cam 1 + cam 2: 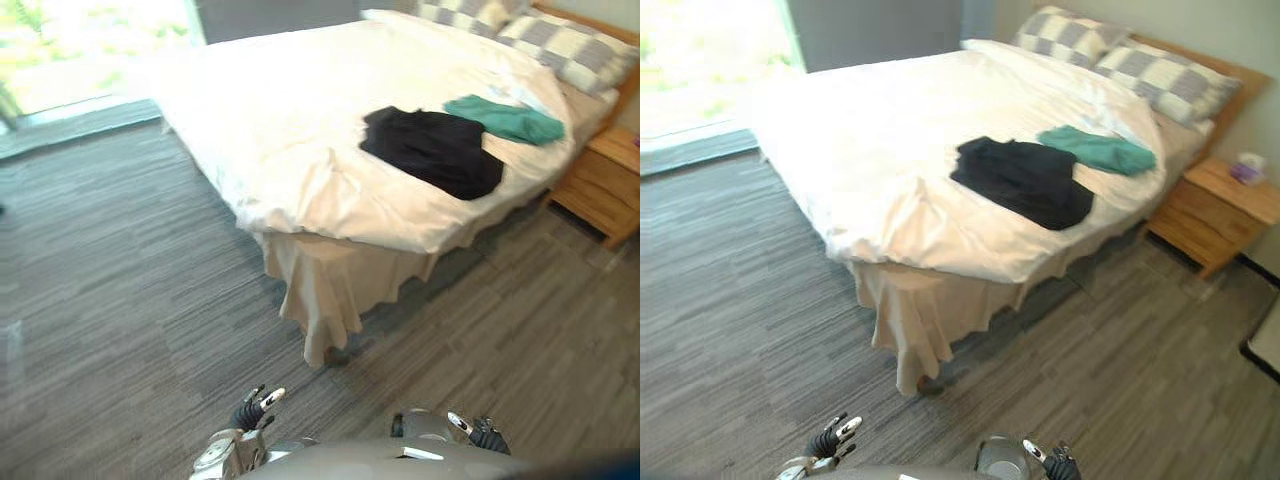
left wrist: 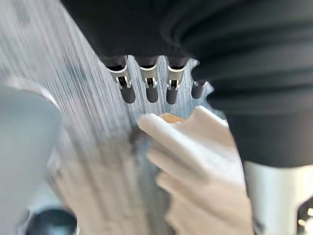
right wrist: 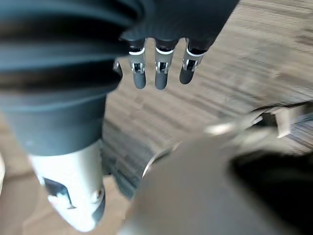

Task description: Tidy the bed and pick cloth on bed and put in laundry

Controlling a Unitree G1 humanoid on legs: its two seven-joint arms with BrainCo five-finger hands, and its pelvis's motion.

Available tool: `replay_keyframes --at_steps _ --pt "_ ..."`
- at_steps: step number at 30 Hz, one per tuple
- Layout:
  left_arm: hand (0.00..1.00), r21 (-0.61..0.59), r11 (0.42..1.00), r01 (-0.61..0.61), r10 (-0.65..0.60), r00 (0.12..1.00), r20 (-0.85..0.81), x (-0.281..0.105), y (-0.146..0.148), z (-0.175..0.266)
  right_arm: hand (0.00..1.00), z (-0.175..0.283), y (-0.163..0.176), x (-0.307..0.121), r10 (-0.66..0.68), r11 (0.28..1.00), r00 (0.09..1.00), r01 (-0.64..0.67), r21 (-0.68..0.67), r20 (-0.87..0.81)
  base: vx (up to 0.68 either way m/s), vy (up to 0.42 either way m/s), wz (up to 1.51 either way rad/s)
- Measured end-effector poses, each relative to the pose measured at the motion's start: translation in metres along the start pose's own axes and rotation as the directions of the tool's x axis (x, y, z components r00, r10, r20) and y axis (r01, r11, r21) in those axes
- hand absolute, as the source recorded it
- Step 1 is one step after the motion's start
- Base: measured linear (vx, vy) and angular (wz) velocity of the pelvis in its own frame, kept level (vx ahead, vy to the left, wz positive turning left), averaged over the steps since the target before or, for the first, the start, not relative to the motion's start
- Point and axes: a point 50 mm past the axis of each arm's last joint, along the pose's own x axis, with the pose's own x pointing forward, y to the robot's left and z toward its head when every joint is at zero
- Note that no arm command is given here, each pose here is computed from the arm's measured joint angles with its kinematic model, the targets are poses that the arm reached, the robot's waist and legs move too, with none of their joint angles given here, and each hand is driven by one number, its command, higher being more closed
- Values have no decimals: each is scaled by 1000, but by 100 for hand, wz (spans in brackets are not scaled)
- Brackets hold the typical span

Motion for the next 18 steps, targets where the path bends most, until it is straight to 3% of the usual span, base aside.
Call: replay_keyframes --at_steps 5,11,18 --pt "0 -107 994 -8 10 1000 21 -2 -7 -9 0 20 4 4 56 995 996 -50 -83 74 429 -189 93" --pt "0 -134 991 -18 22 999 27 -5 -11 -17 0 43 46 13 215 969 970 -196 -153 115 220 -111 42" --pt "0 -17 999 -50 50 998 28 -6 1 -10 0 26 47 12 204 973 979 -200 -114 26 65 60 3"
